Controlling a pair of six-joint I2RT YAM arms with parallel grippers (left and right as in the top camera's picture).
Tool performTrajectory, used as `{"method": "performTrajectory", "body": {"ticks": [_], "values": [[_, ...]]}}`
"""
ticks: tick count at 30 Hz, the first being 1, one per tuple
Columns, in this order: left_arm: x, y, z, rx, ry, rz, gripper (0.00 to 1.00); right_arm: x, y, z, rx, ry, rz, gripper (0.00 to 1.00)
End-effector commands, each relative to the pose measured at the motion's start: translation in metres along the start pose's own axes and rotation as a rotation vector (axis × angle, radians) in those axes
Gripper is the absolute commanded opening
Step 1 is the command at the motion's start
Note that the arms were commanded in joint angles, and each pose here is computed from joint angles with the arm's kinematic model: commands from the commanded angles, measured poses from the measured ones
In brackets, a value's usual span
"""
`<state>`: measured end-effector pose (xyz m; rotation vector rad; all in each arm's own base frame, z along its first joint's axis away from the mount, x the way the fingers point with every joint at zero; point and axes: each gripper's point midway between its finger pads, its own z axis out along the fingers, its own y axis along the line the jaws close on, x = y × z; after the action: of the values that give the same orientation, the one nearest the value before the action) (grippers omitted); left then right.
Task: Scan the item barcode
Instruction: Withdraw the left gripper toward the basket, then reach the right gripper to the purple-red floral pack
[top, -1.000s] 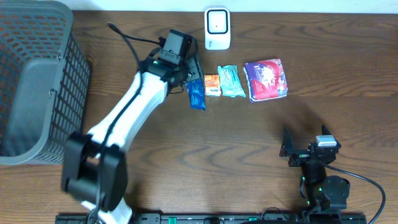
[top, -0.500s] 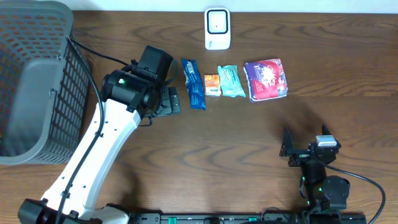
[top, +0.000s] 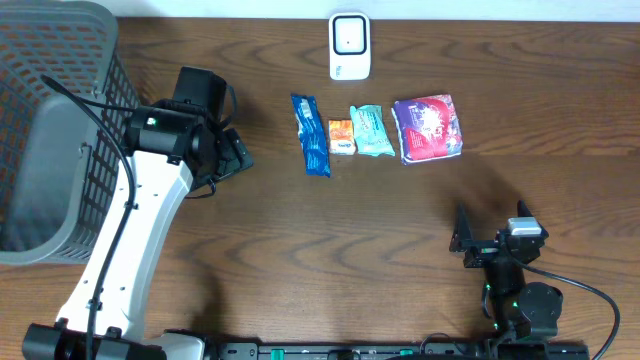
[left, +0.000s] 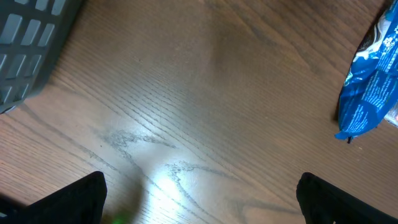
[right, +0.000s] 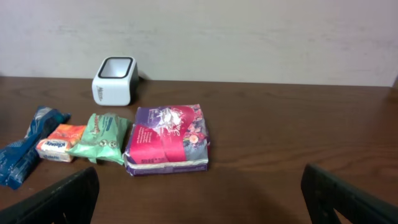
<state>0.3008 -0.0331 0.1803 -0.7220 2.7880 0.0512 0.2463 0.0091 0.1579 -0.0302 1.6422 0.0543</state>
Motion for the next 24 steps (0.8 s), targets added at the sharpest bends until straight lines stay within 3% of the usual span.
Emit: {"method": "performTrajectory", "body": {"ticks": [1,18,21,24], "values": [[0.002,0.003,0.003,-0.012,0.01,-0.018,0.98,0.0,-0.001,0.0,0.003,0.0,-0.01,0.99],[0.002,0.003,0.003,-0.013,0.01,-0.018,0.98,-0.011,-0.012,-0.001,0.068,-0.047,-0.038,0.99],[0.002,0.003,0.003,-0.013,0.01,-0.017,0.98,0.002,-0.012,-0.001,0.067,0.007,-0.036,0.99],[0.002,0.003,0.003,-0.013,0.01,-0.017,0.98,-0.016,0.011,-0.001,-0.071,-0.063,0.099,0.99]]}}
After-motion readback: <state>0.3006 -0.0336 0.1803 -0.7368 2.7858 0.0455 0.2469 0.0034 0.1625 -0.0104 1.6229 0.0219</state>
